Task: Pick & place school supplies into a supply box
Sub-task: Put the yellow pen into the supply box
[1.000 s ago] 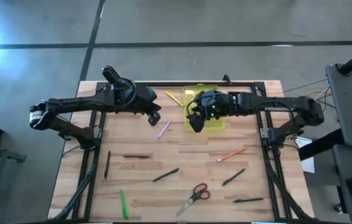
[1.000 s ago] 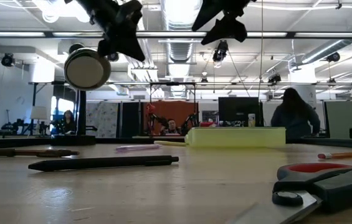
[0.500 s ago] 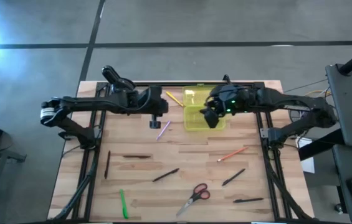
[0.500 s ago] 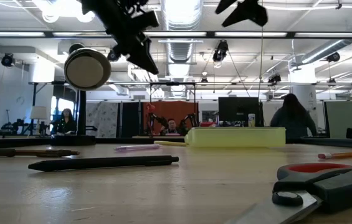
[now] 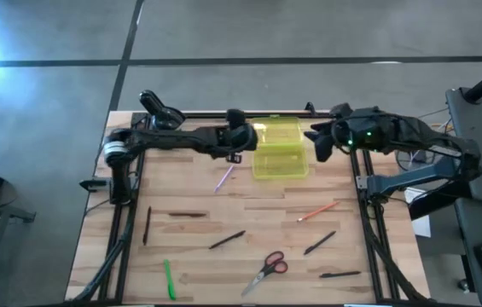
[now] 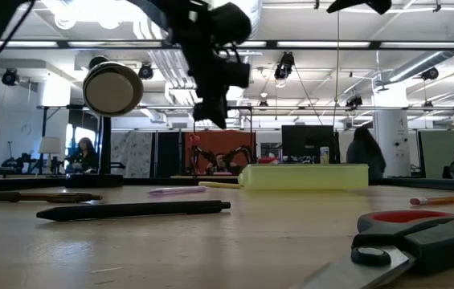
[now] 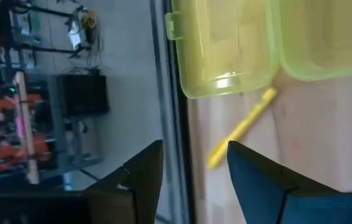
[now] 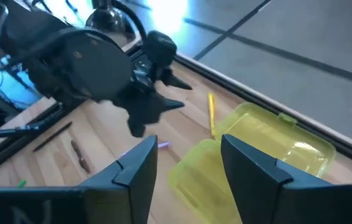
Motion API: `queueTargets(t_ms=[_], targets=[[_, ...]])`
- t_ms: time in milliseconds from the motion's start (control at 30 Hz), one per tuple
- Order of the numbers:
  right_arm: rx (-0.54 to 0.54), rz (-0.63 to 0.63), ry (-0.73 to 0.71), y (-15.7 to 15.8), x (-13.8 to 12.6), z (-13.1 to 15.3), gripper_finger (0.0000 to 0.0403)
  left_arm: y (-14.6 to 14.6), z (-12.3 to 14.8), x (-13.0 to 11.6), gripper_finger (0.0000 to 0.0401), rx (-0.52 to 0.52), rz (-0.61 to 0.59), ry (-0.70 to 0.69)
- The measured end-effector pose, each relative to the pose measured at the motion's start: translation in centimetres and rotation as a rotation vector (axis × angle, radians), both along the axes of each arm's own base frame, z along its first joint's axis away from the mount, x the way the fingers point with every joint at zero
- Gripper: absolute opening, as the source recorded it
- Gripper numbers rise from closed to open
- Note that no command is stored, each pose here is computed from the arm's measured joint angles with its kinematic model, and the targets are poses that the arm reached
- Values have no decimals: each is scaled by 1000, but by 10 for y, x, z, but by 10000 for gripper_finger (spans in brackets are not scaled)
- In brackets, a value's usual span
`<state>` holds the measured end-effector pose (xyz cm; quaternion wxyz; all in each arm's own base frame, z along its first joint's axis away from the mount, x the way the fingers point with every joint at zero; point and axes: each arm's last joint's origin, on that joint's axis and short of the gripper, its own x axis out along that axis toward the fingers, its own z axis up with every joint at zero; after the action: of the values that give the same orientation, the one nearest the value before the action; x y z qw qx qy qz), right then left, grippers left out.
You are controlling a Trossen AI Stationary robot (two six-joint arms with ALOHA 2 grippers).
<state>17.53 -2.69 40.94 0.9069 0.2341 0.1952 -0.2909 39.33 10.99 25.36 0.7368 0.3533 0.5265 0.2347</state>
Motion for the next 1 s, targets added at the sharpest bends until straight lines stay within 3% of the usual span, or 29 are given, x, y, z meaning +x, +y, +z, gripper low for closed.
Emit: queueTargets(t_ms=[300,567,733,867,1000], targets=[[4,-26,-21,1,-15,-6,166,32,-18,44,163,19,-76,210],[-3,-19,-12,1,-15,-8,166,82,-15,41,163,19,50,189],[-20,-5,-1,1,-15,-8,166,94,-24,38,161,-9,62,203],[-47,13,11,1,-15,-8,166,94,-34,42,128,-35,4,233],[-60,21,3,1,-18,-5,166,96,-49,46,59,-39,-2,264]])
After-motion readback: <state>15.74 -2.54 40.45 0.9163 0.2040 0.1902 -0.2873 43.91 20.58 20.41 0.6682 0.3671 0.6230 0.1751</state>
